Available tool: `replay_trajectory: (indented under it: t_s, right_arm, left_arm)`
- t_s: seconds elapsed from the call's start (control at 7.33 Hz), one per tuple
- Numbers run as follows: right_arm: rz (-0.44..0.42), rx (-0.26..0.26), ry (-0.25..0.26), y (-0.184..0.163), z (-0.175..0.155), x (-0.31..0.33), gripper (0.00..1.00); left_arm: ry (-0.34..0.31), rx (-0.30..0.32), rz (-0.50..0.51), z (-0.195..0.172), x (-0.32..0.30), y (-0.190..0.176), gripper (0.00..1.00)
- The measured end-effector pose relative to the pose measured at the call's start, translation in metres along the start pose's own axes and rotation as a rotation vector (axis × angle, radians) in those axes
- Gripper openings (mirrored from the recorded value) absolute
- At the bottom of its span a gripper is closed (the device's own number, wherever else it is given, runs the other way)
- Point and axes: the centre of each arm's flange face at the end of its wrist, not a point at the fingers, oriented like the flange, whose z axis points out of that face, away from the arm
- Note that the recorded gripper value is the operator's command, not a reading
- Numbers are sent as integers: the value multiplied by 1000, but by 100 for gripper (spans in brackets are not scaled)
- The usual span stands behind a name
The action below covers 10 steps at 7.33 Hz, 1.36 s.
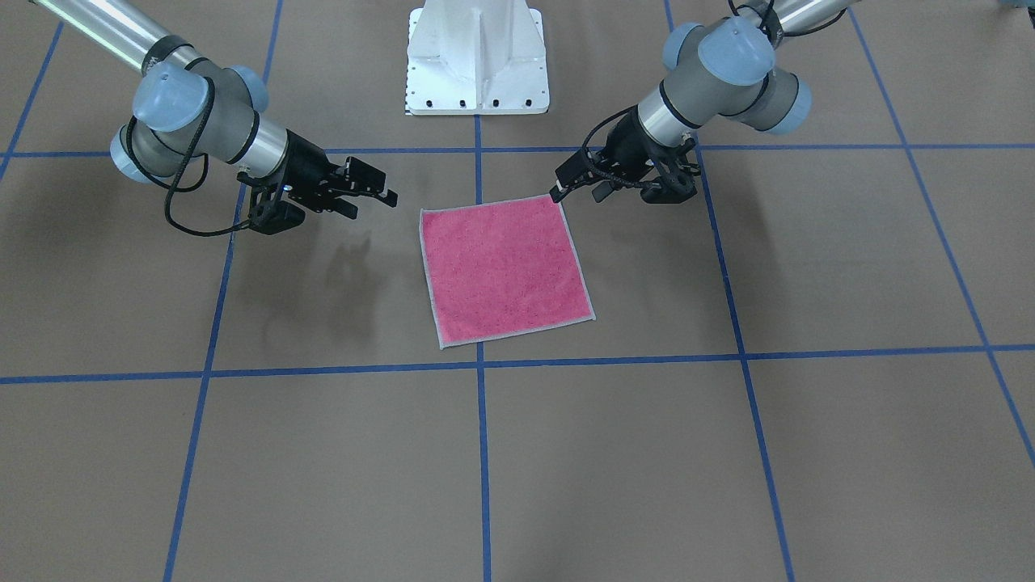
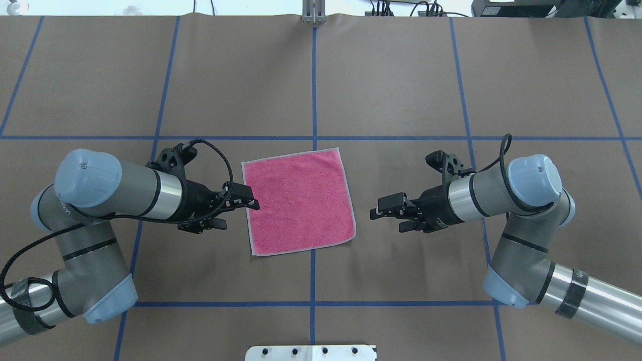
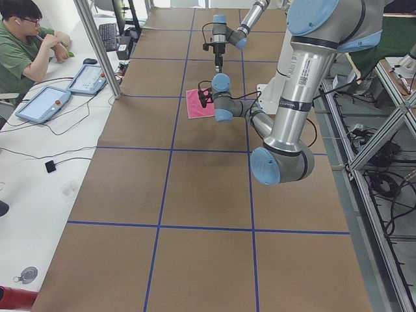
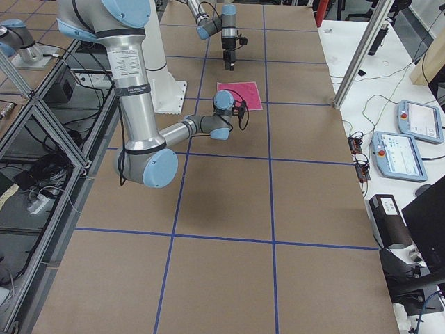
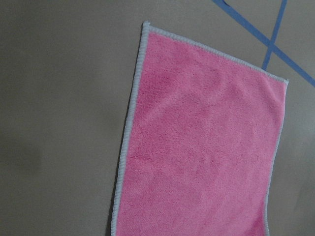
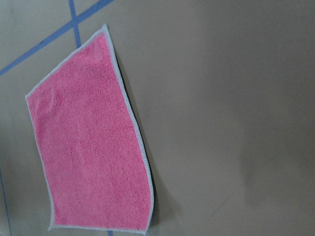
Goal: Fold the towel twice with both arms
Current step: 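Lower the right gripper onto the towel edge nearest it while the left gripper waits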
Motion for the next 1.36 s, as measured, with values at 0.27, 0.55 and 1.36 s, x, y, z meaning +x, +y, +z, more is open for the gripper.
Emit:
replay_trajectory:
  t_s: [0.27,0.55,1.36]
  right_arm:
    - [20,-11,44,6,22,-23,100]
    - [24,-8,65,15,39,-32,100]
    - [24,4,85,19,69,-37,77]
  left_arm:
    - [2,-3,1,0,1,2,100]
    - [6,-5,3,-1,2,4,100]
    - [9,-7,5,-3,3,5,100]
